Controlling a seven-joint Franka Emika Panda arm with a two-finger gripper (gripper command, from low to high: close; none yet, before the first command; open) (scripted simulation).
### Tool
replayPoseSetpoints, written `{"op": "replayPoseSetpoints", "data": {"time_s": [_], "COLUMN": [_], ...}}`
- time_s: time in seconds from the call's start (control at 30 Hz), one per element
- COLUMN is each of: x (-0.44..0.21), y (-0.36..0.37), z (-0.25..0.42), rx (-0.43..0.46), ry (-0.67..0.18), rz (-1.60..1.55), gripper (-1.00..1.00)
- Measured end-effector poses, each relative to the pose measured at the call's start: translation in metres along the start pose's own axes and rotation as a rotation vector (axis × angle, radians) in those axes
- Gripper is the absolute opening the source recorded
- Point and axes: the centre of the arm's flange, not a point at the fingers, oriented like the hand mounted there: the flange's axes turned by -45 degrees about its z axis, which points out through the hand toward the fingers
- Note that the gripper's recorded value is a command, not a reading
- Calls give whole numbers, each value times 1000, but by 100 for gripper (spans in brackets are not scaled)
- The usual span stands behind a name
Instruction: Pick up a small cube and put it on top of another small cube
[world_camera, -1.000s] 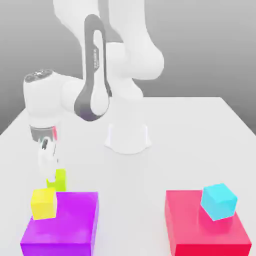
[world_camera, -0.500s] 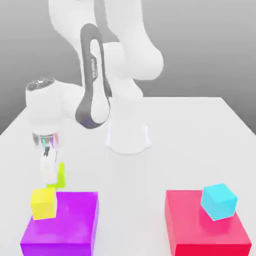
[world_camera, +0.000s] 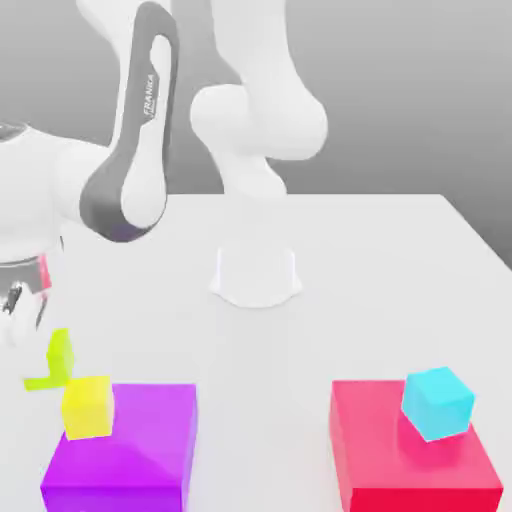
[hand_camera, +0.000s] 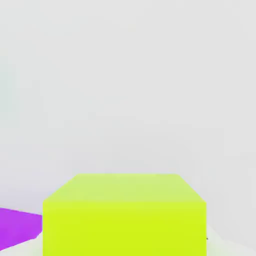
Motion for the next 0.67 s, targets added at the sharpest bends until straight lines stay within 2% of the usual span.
{"op": "replayPoseSetpoints", "data": {"time_s": [0.4, 0.5, 0.53, 0.67], "x": [58, 62, 62, 62], "y": [-111, -121, -121, -121], "z": [-26, 10, 26, 26], "rx": [-5, -6, -7, -7], "ry": [5, 6, 6, 6], "rz": [-49, -53, -54, -54], "gripper": [-100, -100, 100, 100]}}
